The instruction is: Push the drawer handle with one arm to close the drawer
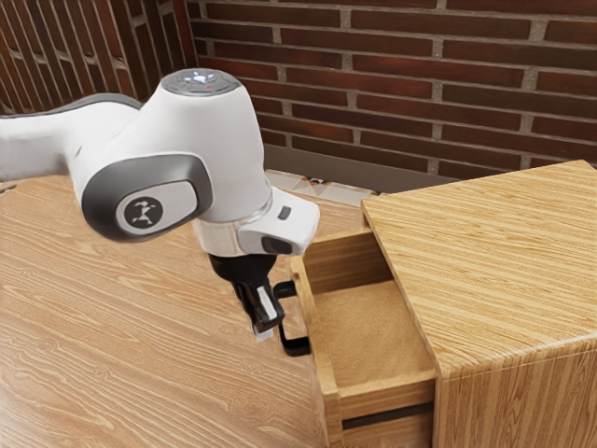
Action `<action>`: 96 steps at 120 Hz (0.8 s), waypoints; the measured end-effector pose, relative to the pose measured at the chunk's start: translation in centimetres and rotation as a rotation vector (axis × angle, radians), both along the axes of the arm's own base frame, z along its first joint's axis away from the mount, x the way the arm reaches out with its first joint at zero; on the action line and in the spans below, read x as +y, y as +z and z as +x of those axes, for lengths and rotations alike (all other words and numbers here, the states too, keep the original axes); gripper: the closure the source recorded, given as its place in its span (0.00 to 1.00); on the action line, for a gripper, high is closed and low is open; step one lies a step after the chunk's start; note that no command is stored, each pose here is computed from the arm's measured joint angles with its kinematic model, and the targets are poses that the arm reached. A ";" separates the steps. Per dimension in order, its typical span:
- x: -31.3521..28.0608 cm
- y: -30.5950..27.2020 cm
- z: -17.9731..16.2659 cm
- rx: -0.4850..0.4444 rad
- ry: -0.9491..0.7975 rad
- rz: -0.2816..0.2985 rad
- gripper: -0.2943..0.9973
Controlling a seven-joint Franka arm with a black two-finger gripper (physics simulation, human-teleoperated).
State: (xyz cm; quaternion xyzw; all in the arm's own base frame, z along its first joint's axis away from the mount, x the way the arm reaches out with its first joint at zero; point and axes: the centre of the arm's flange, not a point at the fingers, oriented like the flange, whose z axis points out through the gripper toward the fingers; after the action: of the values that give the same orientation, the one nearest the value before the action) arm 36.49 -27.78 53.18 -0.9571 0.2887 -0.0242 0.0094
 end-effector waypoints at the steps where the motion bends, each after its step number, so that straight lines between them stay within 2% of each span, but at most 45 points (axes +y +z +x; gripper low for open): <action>1: -0.1 0.0 0.0 0.000 -0.002 0.000 0.80; 96: -7.0 -0.1 7.0 0.026 -0.083 -0.038 0.80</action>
State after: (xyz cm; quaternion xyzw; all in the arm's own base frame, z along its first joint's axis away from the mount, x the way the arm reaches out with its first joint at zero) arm 43.47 -34.82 53.11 -0.9445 0.3278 -0.0175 -0.0135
